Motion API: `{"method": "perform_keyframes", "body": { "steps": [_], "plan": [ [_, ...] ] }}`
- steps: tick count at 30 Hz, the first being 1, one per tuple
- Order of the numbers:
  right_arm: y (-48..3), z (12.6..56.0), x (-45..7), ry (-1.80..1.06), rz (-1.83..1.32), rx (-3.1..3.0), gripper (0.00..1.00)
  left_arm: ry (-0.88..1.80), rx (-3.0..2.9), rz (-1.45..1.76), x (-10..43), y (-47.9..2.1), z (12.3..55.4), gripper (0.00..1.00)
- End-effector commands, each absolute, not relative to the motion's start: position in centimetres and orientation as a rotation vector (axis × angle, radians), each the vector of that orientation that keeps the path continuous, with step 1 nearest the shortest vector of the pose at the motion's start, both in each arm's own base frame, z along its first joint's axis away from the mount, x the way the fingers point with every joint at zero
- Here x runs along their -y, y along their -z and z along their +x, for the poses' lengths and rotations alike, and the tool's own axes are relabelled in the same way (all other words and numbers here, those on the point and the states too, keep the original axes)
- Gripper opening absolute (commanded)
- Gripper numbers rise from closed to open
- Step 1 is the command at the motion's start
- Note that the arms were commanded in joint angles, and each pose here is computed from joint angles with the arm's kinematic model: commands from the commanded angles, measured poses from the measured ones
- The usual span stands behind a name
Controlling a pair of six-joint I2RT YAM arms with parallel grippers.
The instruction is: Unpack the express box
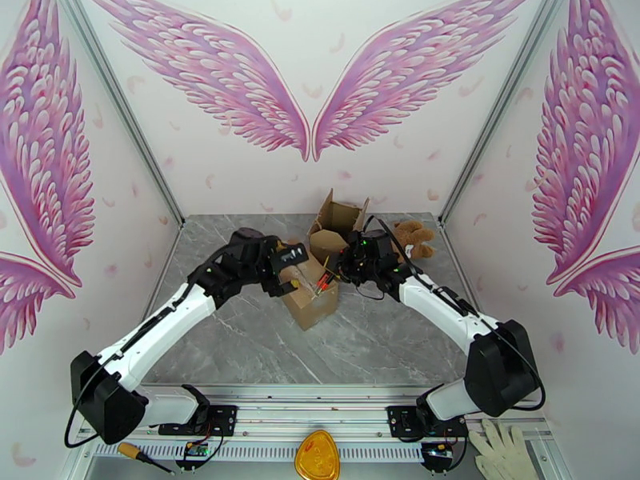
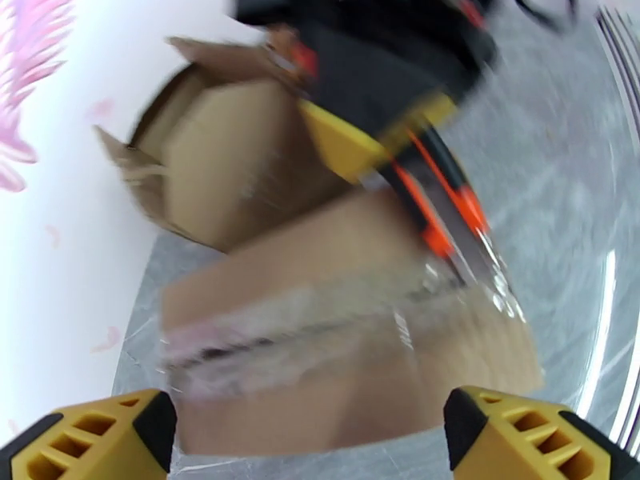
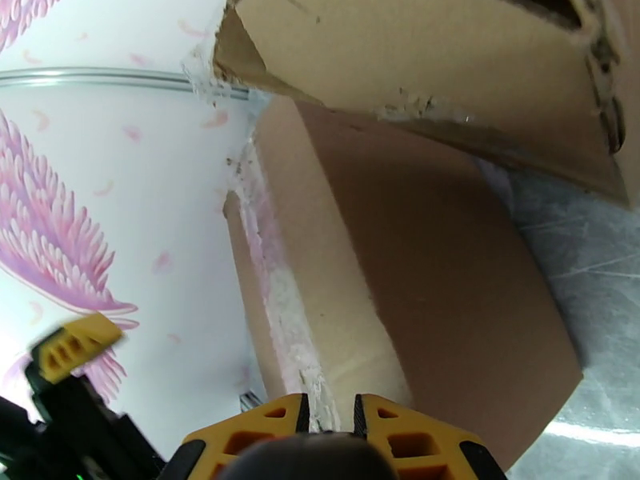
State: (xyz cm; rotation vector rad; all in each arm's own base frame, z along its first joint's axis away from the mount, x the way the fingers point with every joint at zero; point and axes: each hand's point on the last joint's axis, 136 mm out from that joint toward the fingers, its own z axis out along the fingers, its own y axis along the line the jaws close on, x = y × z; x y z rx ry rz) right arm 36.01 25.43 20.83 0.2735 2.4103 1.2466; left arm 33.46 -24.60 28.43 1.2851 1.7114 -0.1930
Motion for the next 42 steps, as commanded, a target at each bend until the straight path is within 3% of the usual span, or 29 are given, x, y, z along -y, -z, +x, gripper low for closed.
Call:
{"method": "perform_keyframes", "body": {
  "steps": [1, 10, 20, 29, 42],
  "plan": [
    [-21.8, 36.1, -26.3, -1.264, 0.211, -2.408, 0.0, 0.329, -1.866, 1.138, 24.7, -27.6, 34.8, 0.94],
    [-22.3, 36.0, -25.9, -1.235, 0.198, -2.404, 0.0, 0.367, -2.266, 0.749, 23.5, -21.4, 42.7, 0.87],
    [-22.0, 35.4, -25.1, -1.206, 0.238, -2.405, 0.0, 0.351, -2.45, 0.443, 21.0, -16.5, 45.6, 0.85],
    [-23.1, 33.8, -23.1, -1.158, 0.305, -2.36, 0.0, 0.31, -2.553, 0.062, 15.8, -14.2, 44.0, 0.78],
    [-22.1, 33.5, -17.7, -1.062, 0.604, -2.172, 0.0, 0.423, -2.531, -0.298, 13.5, -15.1, 37.8, 0.74]
  ]
}}
